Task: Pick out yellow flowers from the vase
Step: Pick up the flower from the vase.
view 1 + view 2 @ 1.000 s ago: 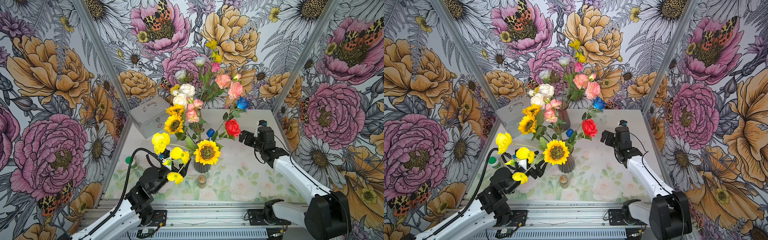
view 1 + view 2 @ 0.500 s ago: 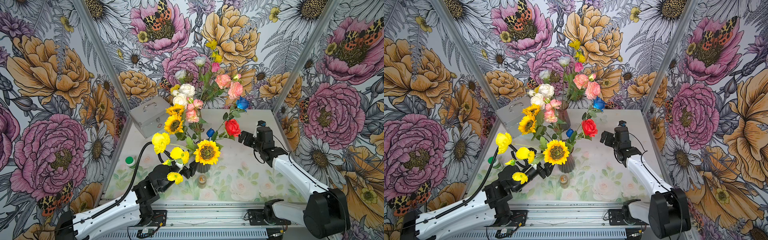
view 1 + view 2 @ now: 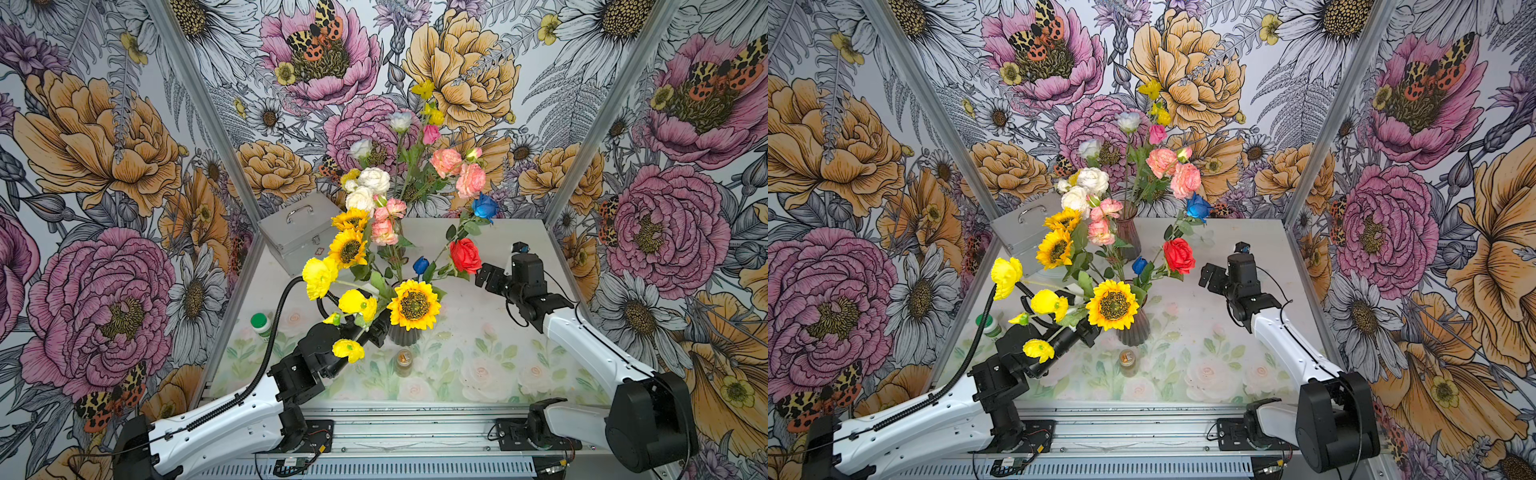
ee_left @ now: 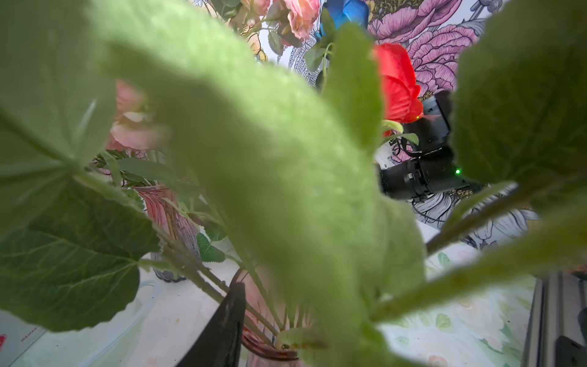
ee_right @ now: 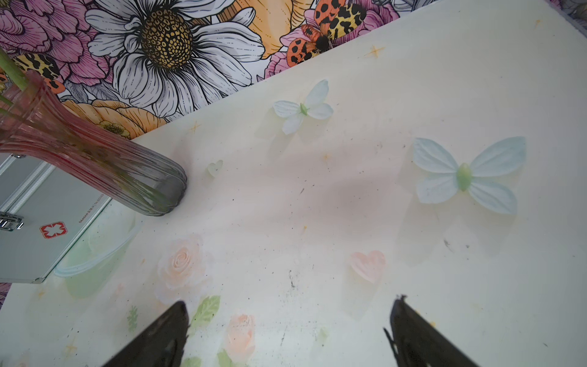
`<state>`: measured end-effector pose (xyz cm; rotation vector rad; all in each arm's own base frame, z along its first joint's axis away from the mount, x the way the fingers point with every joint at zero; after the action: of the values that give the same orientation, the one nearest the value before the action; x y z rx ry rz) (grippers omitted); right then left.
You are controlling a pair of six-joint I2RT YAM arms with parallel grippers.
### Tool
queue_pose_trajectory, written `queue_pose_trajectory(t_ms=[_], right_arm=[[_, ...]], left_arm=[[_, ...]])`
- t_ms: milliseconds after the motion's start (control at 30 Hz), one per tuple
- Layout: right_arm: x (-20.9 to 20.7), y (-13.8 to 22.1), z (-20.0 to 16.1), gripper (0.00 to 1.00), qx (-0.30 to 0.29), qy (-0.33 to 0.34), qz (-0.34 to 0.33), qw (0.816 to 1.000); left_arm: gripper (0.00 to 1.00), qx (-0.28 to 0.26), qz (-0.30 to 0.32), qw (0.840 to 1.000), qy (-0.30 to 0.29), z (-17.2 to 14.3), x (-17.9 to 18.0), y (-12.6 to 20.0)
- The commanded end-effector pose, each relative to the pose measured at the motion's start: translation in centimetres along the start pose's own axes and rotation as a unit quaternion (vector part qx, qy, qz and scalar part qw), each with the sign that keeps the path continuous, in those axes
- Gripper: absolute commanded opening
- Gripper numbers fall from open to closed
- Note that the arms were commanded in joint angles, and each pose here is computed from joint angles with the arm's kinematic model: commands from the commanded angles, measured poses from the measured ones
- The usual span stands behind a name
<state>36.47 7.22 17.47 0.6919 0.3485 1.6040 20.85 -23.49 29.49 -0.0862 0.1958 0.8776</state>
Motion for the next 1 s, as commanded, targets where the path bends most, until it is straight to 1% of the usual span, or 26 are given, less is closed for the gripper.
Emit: queue_pose_trajectory(t_ms=[0, 33, 167, 333, 533, 633, 800, 900, 967], right_arm=[[0.5, 0.0, 0.1, 0.99, 0.0, -0.002, 0.008, 1.0], [0.5, 0.0, 0.1, 0.99, 0.001, -0.001, 0.009, 1.0], [0.6, 0.0, 0.0, 0.99, 0.003, -0.003, 0.011, 1.0], [0.7, 0.0, 0.1, 0.98, 0.003, -0.004, 0.013, 1.0], [0.7, 0.0, 0.1, 0.98, 0.003, -0.005, 0.015, 1.0], [0.8, 0.0, 0.0, 0.98, 0.003, -0.004, 0.017, 1.0], [1.2, 0.7, 0.5, 0.98, -0.006, -0.003, 0.026, 1.0], [1.5, 1.3, 1.0, 0.98, -0.016, 0.001, 0.033, 0.999], [1.5, 1.7, 1.4, 0.98, -0.024, 0.002, 0.034, 0.999]], left_arm=[[0.32, -0.025, -0.008, 1.0, 0.003, 2.0, -0.5, 0.2], [0.28, -0.023, -0.009, 1.0, 0.002, 2.0, -0.6, 0.3], [0.22, -0.018, -0.012, 1.0, 0.001, 2.0, -0.6, 0.7], [0.1, -0.011, -0.01, 1.0, -0.005, 2.5, -0.6, 1.0], [0.1, -0.014, -0.009, 1.0, -0.017, 4.4, -1.0, 0.7], [0.0, -0.003, -0.011, 1.0, -0.026, 5.6, -1.6, 0.1], [0.0, 0.023, -0.003, 0.999, -0.04, 7.9, -2.4, -1.1], [0.0, 0.033, 0.018, 0.999, -0.032, 9.4, -2.3, -1.9], [0.0, 0.04, 0.021, 0.999, -0.028, 10.4, -2.5, -2.2]])
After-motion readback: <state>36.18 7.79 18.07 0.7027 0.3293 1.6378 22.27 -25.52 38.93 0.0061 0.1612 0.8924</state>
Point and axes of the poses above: each gripper's point midway between its finger pads, its own y axis back along the fingers, its own x axis along the line the jaws close on, z = x × y, the point moved 1 cm from there along y, back along the fingers, and after that the axes turned 11 degrees about y, right-handed, at the moved point
